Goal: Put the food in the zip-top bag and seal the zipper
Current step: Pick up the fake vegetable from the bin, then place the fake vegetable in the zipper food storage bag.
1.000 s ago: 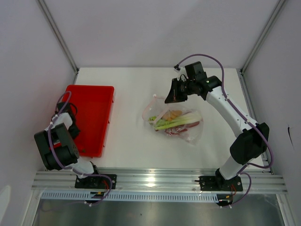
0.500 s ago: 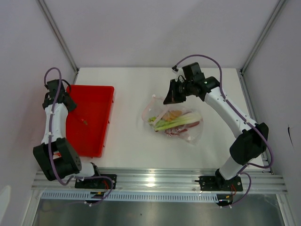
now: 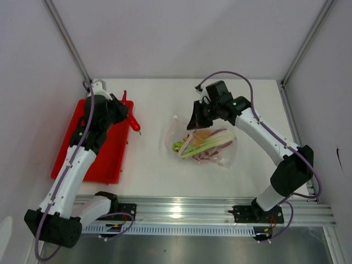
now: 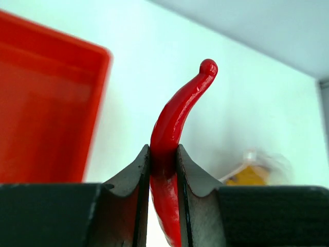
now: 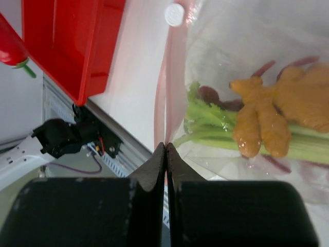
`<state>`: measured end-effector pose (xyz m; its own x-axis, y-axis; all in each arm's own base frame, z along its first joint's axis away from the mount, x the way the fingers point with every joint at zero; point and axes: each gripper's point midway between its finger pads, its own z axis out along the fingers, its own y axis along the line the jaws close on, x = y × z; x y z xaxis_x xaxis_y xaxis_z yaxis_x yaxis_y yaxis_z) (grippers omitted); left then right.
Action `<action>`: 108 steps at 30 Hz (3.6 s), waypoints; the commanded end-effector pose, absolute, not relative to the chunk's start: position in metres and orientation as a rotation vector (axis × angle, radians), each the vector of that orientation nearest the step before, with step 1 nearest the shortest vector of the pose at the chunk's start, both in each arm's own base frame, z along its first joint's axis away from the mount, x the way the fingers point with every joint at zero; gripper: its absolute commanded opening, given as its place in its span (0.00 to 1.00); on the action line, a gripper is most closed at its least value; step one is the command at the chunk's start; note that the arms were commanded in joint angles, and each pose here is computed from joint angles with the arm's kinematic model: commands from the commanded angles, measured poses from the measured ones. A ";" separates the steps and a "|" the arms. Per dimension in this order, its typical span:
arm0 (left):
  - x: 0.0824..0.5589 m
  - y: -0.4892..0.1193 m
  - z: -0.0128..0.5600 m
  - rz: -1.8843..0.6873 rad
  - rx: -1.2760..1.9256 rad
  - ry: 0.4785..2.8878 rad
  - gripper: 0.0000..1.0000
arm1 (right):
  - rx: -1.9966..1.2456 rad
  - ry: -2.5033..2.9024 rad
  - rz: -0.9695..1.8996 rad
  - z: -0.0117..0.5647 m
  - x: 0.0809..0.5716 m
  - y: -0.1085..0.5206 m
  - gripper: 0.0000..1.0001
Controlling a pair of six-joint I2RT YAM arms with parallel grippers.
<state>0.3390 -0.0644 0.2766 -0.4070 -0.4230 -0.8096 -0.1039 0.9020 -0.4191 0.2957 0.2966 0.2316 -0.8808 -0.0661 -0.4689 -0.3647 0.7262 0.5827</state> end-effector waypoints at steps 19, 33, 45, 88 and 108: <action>0.300 -0.203 0.289 -0.478 -0.411 1.681 0.01 | -0.136 2.371 1.377 0.310 0.243 0.337 0.00; 0.290 -0.250 0.274 -0.542 -0.269 1.693 0.01 | -0.035 2.199 1.521 0.357 0.293 0.323 0.00; 0.257 -0.287 0.257 -0.775 -0.017 1.906 0.01 | -0.148 2.142 1.415 0.360 0.296 0.317 0.00; 0.221 -0.239 0.218 -0.826 0.095 2.067 0.41 | -0.238 2.128 1.288 0.352 0.260 0.301 0.00; 0.236 -0.292 0.324 -1.107 0.248 1.975 0.01 | -0.413 2.133 1.016 0.339 0.210 0.308 0.00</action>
<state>0.2381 -0.2783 0.3235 -0.6019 -0.2407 -0.7614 0.4831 0.6494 -0.5873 0.2101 0.3199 0.3182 -0.7367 -0.0204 -0.6759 -0.5500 0.5996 0.5813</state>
